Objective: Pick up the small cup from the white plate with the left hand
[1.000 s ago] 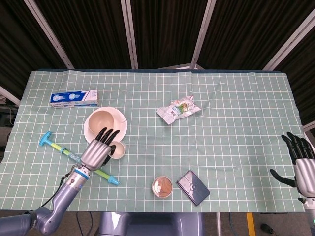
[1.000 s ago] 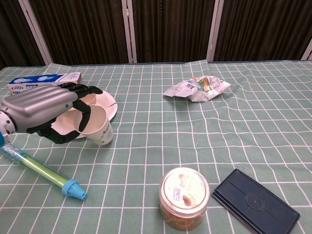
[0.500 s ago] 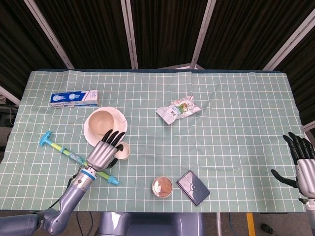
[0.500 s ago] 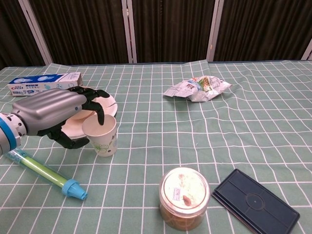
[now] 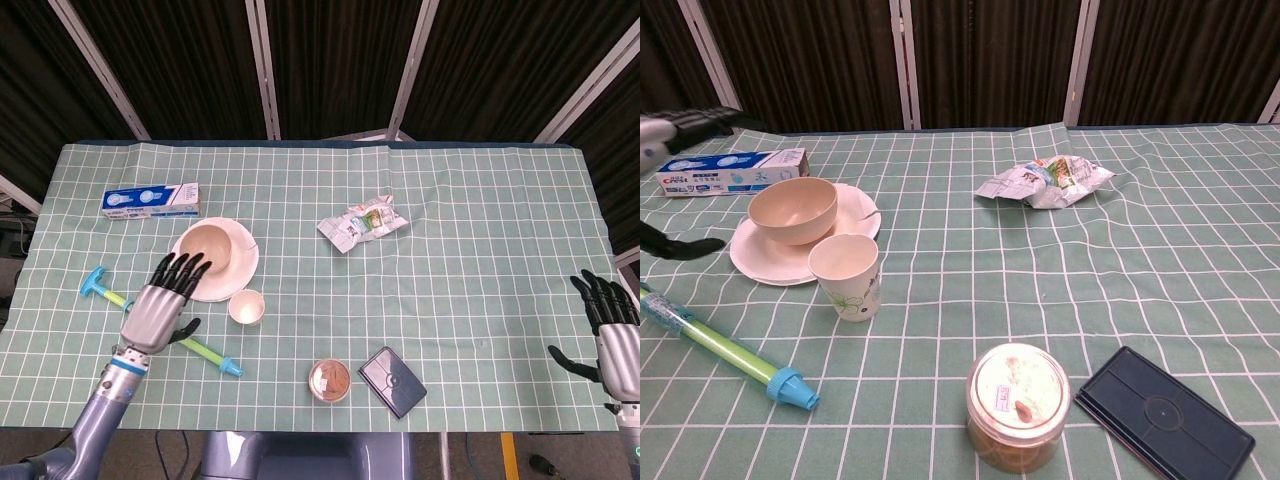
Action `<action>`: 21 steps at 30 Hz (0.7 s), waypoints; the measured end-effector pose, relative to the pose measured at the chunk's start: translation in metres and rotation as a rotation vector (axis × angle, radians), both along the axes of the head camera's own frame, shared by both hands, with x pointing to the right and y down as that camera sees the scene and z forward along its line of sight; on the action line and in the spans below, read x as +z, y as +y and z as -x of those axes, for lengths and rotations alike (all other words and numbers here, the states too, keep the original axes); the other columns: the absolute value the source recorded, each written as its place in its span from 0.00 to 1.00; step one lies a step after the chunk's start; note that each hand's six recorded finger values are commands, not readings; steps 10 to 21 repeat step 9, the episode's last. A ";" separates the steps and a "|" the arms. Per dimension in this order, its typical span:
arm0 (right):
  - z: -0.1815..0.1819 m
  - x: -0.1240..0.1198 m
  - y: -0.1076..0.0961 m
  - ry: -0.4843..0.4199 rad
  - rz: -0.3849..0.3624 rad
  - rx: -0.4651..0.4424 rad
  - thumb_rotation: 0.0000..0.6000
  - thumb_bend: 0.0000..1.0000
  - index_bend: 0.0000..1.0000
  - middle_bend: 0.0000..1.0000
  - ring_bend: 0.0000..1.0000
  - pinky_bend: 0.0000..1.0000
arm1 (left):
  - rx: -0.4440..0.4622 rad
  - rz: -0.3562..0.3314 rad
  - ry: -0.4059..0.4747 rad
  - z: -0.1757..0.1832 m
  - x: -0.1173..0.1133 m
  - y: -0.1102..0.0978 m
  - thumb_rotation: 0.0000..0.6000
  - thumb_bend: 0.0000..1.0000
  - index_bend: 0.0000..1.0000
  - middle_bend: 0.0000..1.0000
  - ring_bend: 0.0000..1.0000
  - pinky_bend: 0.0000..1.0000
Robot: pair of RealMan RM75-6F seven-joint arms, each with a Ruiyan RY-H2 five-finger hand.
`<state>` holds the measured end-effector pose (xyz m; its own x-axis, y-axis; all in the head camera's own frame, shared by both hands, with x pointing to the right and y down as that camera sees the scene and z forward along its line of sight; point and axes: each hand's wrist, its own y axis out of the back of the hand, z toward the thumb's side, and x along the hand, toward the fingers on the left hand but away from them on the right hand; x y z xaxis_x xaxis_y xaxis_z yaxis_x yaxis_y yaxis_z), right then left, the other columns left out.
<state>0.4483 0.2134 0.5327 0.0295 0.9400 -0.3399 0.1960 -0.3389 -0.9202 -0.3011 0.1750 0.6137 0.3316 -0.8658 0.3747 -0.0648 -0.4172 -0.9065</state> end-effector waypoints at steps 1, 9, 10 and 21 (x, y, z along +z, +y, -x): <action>0.000 0.001 0.000 0.002 0.004 0.000 1.00 0.09 0.01 0.00 0.00 0.00 | -0.028 -0.017 -0.012 0.013 -0.006 0.003 1.00 0.26 0.00 0.00 0.00 0.00; 0.006 0.008 0.000 0.019 0.013 -0.015 1.00 0.09 0.01 0.00 0.00 0.00 | -0.221 -0.071 -0.128 0.106 -0.040 0.039 1.00 0.21 0.00 0.00 0.00 0.00; 0.006 0.008 0.000 0.019 0.013 -0.015 1.00 0.09 0.01 0.00 0.00 0.00 | -0.221 -0.071 -0.128 0.106 -0.040 0.039 1.00 0.21 0.00 0.00 0.00 0.00; 0.006 0.008 0.000 0.019 0.013 -0.015 1.00 0.09 0.01 0.00 0.00 0.00 | -0.221 -0.071 -0.128 0.106 -0.040 0.039 1.00 0.21 0.00 0.00 0.00 0.00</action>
